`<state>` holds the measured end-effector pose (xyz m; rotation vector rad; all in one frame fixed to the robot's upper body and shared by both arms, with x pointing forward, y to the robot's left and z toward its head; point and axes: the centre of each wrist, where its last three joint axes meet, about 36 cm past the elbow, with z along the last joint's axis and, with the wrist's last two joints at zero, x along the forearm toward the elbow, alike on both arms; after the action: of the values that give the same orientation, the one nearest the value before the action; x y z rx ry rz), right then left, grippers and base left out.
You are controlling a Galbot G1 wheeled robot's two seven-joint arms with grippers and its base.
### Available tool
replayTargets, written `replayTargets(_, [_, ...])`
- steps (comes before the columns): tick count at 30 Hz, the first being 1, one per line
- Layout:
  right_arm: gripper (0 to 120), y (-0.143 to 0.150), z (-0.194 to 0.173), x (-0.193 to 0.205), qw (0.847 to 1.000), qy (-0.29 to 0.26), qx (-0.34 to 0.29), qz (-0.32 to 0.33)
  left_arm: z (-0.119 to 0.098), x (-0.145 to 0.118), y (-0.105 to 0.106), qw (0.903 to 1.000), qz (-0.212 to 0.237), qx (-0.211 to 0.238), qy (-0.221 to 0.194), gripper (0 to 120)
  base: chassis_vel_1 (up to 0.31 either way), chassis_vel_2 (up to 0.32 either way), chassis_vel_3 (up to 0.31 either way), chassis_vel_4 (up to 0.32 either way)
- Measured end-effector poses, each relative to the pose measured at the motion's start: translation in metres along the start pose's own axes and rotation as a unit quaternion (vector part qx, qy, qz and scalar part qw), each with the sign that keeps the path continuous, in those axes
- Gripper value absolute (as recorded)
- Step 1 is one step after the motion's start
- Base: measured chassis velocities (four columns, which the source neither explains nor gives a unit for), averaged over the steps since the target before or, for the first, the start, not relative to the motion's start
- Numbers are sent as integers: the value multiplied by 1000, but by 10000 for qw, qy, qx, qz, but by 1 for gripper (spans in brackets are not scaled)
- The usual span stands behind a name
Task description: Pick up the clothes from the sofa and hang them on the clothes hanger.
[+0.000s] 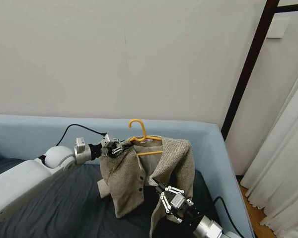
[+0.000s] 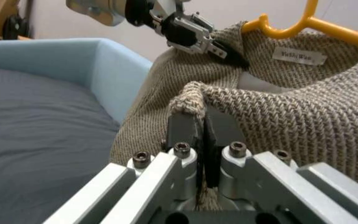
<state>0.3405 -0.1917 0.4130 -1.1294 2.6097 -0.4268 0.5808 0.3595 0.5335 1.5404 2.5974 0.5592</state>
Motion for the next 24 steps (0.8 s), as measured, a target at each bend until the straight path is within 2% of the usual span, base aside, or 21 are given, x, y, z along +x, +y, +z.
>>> replayTargets(5, [0,-2,7,-11,10000,12,48,34,-8,4,-3,9999,121,-27,-40,6,0,0,0,0])
replayTargets(11, [0,-8,22,-4,9995,227,184,154,-14,23,1,9998,157,-128,-1,6,0,0,0,0])
replayTargets(13, [8,-4,25,0,9994,251,217,104,-16,29,4,9998,104,-181,2,6,0,0,0,0])
replayTargets(14, [8,-4,25,0,9994,251,217,104,-16,29,4,9998,104,-181,2,6,0,0,0,0])
replayTargets(17, [23,2,27,4,9993,294,228,47,-20,35,6,9996,59,-262,6,6,0,0,0,0])
replayTargets(21, [34,1,28,12,9990,345,273,24,-21,40,7,9995,22,-306,31,6,0,0,0,0])
replayTargets(24, [49,-3,30,23,9988,394,307,12,-20,46,8,9994,-20,-328,62,6,0,0,0,0])
